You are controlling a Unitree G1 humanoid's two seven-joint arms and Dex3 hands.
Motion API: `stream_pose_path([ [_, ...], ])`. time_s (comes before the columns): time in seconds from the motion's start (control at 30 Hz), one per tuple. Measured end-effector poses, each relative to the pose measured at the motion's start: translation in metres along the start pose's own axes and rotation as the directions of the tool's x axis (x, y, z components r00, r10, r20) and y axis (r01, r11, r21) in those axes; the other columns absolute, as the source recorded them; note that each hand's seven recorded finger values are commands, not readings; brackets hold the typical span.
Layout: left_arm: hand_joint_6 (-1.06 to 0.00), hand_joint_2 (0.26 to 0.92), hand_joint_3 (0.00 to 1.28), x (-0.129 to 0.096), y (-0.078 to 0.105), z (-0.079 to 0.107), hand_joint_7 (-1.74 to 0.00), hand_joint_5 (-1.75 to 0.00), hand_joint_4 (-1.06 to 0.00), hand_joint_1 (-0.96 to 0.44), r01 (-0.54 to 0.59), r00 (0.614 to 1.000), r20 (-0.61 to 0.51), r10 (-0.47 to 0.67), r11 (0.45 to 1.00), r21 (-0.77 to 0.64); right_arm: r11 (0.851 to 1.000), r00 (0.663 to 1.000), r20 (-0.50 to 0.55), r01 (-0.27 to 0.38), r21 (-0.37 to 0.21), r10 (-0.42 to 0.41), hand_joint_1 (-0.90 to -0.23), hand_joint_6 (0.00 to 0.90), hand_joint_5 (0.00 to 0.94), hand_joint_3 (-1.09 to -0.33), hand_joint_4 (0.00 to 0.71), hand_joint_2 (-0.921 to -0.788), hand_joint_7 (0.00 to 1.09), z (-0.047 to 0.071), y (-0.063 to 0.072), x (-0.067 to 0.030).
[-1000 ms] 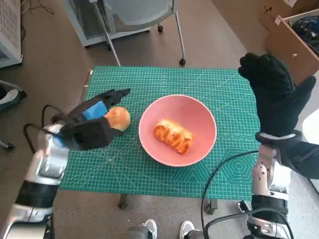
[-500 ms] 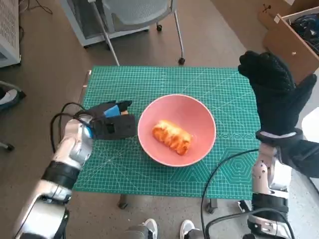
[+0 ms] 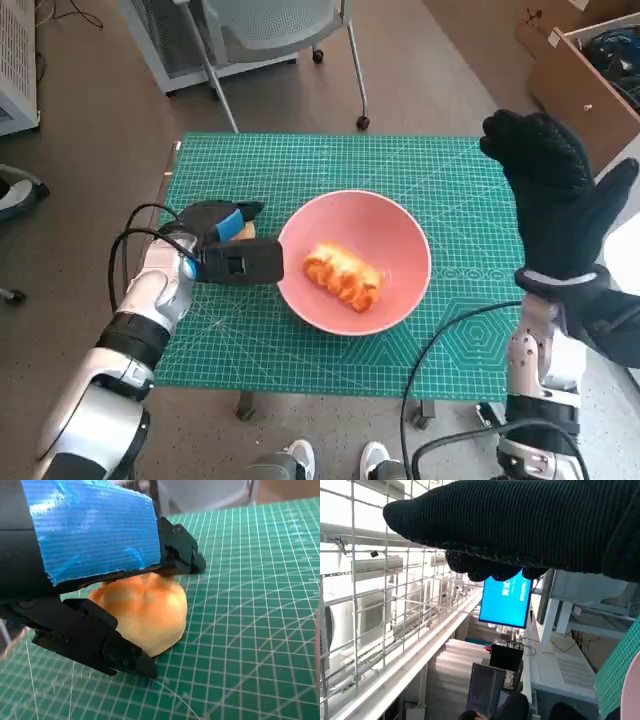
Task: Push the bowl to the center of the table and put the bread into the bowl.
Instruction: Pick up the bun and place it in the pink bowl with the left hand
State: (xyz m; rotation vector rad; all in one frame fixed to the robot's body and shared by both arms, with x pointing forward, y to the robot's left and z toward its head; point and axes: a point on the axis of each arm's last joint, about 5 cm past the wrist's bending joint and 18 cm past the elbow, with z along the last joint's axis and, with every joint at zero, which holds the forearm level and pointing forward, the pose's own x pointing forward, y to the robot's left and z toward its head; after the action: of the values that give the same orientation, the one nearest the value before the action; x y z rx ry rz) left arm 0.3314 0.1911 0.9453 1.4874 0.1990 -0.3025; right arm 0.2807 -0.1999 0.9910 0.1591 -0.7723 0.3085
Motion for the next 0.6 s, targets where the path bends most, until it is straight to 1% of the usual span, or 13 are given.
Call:
stream_pose_path([
  [0.1, -0.55, 0.920, 0.14, 0.000, 0.000, 0.001, -1.21, -1.23, -0.60, 0.01, -0.015, 1.000, 0.013, 0.015, 1.000, 0.020, 1.000, 1.000, -0.001, 0.002, -0.001, -0.002, -0.469, 0.083, 0.001, -0.620, 0.327, -0.921, 0.59, 0.000, 0.000, -0.0011],
  [0.2, -0.56, 0.920, 0.14, -0.002, 0.000, 0.002, -1.27, -1.21, -0.60, 0.01, -0.026, 0.999, 0.029, 0.025, 0.999, 0.024, 1.000, 1.000, -0.007, 0.006, -0.001, -0.006, -0.471, 0.082, 0.001, -0.621, 0.327, -0.921, 0.59, 0.000, 0.000, -0.0031],
  [0.4, -0.58, 0.920, 0.12, -0.009, 0.003, 0.006, -1.28, -1.18, -0.61, 0.00, -0.062, 0.994, 0.090, 0.062, 0.998, 0.003, 1.000, 1.000, -0.022, 0.012, 0.004, -0.012, -0.468, 0.082, 0.001, -0.620, 0.327, -0.921, 0.59, -0.001, 0.000, -0.0053],
  [0.6, -0.58, 0.921, 0.11, -0.020, 0.013, 0.009, -1.27, -1.18, -0.63, 0.00, -0.108, 0.983, 0.143, 0.116, 0.992, -0.062, 1.000, 1.000, -0.023, 0.013, 0.008, -0.013, -0.470, 0.083, 0.001, -0.617, 0.327, -0.921, 0.60, -0.001, 0.001, -0.0055],
])
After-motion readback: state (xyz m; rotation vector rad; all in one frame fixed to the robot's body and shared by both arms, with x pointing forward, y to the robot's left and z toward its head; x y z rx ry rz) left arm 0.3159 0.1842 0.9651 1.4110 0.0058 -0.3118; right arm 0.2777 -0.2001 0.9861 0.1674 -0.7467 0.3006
